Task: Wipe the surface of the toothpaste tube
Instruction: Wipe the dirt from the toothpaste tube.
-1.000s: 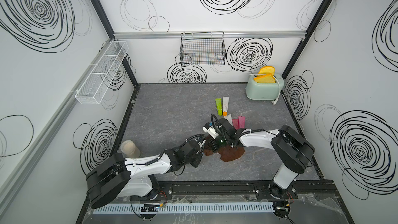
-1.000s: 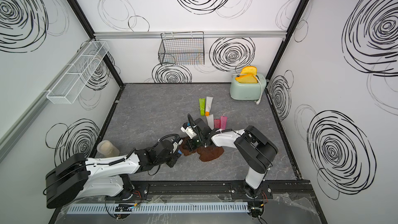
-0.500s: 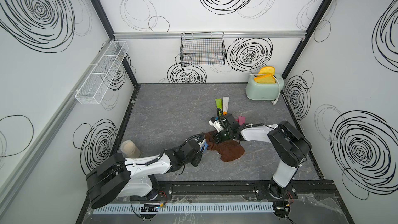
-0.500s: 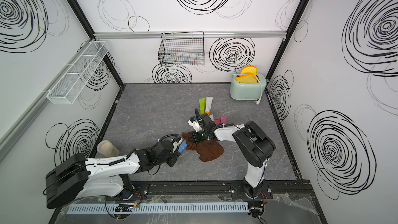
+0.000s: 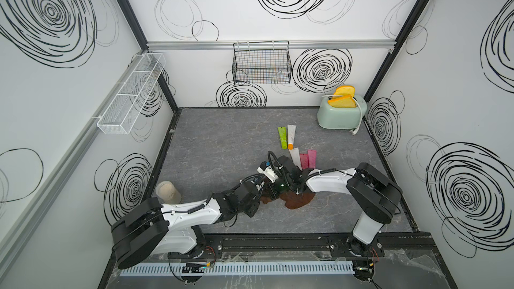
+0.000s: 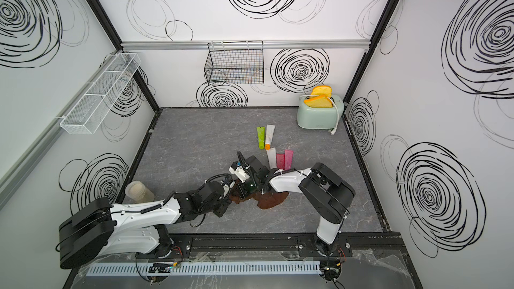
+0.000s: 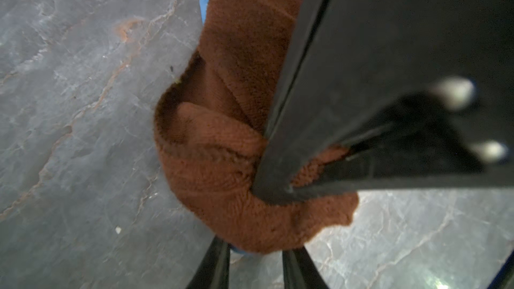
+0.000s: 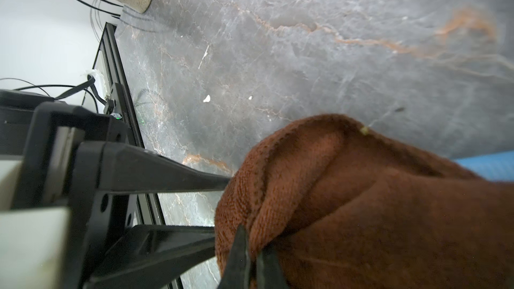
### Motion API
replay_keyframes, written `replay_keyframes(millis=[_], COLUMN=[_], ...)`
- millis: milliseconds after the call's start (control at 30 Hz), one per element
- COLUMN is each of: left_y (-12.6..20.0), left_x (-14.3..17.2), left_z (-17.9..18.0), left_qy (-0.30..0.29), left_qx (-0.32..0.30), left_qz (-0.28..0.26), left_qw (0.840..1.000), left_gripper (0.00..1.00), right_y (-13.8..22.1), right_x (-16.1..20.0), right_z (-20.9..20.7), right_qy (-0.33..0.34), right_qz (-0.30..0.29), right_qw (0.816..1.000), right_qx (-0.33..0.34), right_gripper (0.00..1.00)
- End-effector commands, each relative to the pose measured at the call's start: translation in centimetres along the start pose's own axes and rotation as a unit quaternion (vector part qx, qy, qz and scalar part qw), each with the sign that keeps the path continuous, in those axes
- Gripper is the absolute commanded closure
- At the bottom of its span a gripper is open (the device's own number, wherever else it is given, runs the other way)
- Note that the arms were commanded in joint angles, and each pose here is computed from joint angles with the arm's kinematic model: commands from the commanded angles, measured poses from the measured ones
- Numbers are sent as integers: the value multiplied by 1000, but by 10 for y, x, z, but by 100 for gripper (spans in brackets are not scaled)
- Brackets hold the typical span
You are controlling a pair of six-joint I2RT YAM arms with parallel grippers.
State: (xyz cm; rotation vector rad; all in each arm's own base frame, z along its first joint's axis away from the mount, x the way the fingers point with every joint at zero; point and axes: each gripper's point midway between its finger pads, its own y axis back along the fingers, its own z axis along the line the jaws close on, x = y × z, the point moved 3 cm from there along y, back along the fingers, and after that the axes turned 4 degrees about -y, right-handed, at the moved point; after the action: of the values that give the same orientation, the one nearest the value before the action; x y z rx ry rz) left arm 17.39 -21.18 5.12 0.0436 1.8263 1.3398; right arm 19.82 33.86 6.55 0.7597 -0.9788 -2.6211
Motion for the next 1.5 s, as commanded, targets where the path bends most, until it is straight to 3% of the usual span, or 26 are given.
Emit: replay_keyframes(millis=[0,100,233,533,767,933,1067,1167,1467], left_y=[8,8,9,8,8,10,10,11,10], left_x=[-34,-34,-35,-34,-34,-34,-35,-35,-35], left_z=[-12,-12,-12,-13,-13,-13,-14,-15,-14], left_qy=[-2,-2,-2,-4,-5,-4,-5,-5,-5], left_qx=[26,25,26,27,27,27,30,33,31], left_qz=[-68,-68,-70,-68,-68,-71,-72,-74,-72], left_qw=[997,997,997,997,997,997,997,997,997], left_gripper=[100,100,100,100,100,100,100,100,100], right_y=[11,20,23,17,-9,1,25,36,11], right_x=[-8,-19,-27,-12,20,5,-20,-33,-21], right_z=[-49,-87,-90,-27,19,-11,-70,-92,-61], right_qy=[-31,-52,-54,-20,5,-15,-40,-52,-23], right_qz=[-4,-14,-24,-9,55,32,-5,-20,13], right_qw=[997,991,992,999,998,999,994,990,995], right_qx=[71,119,112,34,-33,-6,97,131,92], right_gripper=[100,100,100,100,100,100,100,100,100])
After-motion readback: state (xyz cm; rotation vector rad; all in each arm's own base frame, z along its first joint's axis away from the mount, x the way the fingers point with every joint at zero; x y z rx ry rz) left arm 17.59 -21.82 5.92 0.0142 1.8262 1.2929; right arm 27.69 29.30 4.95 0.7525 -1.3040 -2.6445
